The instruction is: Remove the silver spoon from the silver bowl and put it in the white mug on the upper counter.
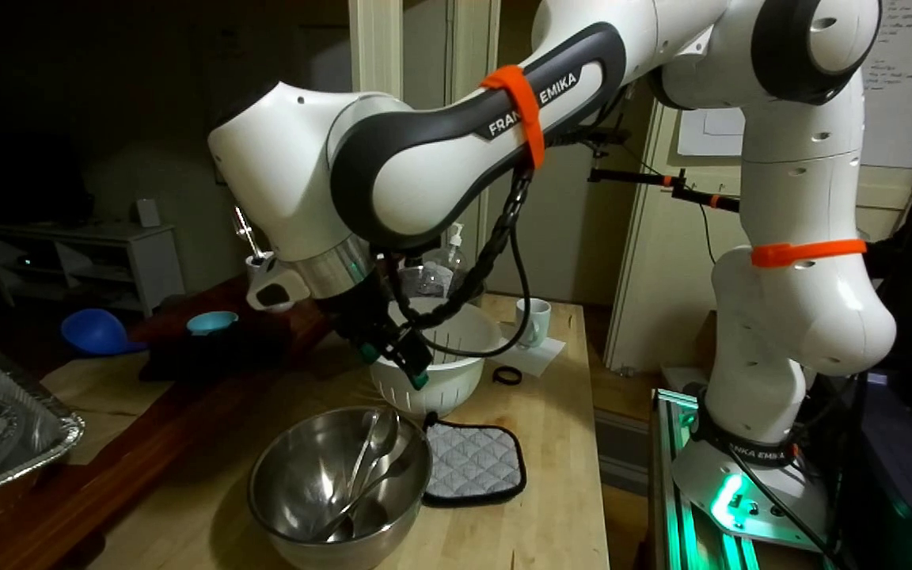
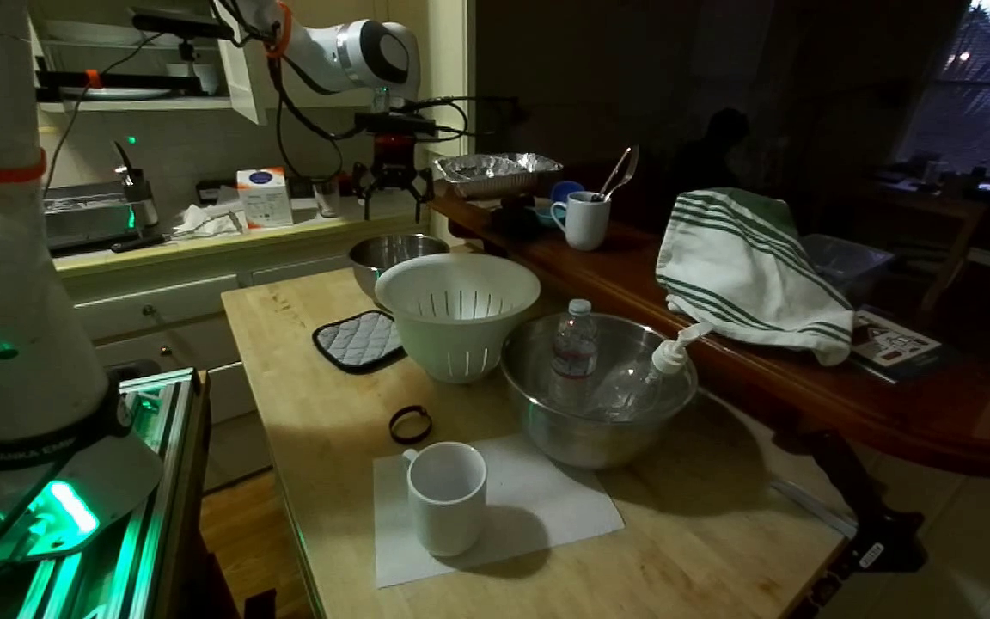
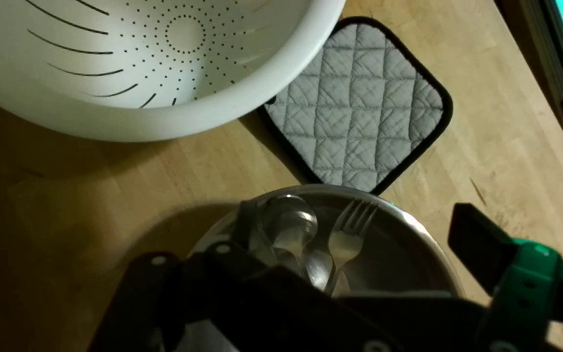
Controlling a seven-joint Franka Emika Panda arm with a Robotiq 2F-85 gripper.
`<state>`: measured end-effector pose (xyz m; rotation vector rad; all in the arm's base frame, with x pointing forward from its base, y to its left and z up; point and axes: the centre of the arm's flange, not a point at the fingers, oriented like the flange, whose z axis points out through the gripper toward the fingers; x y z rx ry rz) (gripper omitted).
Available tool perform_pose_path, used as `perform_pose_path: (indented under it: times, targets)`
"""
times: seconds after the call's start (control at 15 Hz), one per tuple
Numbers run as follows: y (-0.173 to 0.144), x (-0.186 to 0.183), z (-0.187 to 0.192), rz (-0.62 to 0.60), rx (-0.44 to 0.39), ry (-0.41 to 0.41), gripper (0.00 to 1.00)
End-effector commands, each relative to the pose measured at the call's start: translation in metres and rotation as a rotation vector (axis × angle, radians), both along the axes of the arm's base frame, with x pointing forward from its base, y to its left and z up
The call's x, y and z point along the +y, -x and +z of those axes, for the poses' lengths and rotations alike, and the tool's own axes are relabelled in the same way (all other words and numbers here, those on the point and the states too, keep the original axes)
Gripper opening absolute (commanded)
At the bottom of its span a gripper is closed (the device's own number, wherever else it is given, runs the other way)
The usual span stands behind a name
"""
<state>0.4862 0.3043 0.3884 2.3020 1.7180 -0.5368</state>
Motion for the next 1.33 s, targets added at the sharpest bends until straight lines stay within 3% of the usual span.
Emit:
perform_pose_path:
  times: [0.0,0.4,0.8,1.13,1.27]
  targets:
    - [-0.003,0.020,-0.033,0.096,0.023,0.018,1.00]
    - [-0.009,0.044,-0.086,0.176,-0.010,0.053,1.00]
    - [-0.020,0.034,-0.104,0.121,-0.018,0.081,0.99]
    - [-0.038,0.031,-0.109,0.111,-0.020,0.087,0.78]
    - [-0.042,0.033,-0.109,0.114,-0.021,0.086,0.55]
